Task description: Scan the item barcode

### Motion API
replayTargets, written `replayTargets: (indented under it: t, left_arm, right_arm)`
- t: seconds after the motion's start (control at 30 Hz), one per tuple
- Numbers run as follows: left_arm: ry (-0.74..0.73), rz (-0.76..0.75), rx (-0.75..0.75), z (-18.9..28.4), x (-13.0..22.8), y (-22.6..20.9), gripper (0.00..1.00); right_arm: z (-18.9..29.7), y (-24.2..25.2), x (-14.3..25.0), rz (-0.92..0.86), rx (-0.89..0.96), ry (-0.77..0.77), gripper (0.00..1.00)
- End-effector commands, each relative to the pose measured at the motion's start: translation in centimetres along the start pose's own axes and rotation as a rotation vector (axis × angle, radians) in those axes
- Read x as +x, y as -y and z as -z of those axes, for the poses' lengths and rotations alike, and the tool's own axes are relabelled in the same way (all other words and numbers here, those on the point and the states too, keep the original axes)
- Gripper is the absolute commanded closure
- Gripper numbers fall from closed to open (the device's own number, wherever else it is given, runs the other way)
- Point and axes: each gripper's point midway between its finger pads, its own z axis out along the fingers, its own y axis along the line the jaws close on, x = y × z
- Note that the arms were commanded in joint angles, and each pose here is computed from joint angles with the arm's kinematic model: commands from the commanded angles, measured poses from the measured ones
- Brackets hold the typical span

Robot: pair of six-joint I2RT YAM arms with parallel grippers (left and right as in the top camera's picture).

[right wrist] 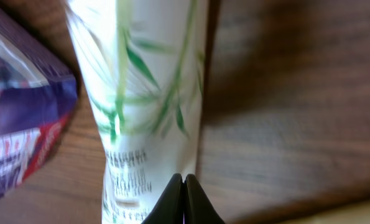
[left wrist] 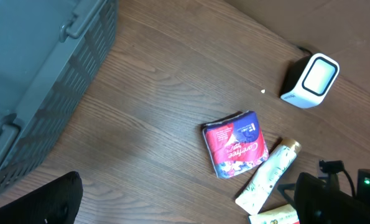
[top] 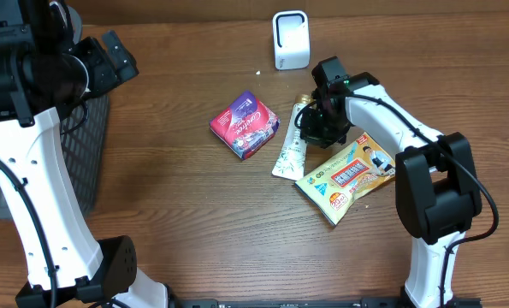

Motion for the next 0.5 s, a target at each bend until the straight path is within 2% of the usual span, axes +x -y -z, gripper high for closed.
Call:
replayTargets:
  t: [0.0,0.17,0.47]
  left_arm:
    - [0.001,0.003,-0.005,-0.1,0.0,-0.1,0.0]
    - [0.001,0.003,-0.005,-0.1,0.0,-0.1,0.0]
    - [0.001,0.003,-0.005,-0.1,0.0,-0.1,0.0]
  right_arm:
    - [4.0,-2.2,-2.3,0.027,-0.04,0.089,0.96]
    - [5.7,-3.5,-2.9,0.105,-0.072,0.11,0.96]
    - [2.9,-2.8,-1.9,0.1,-0.096,0.072,0.96]
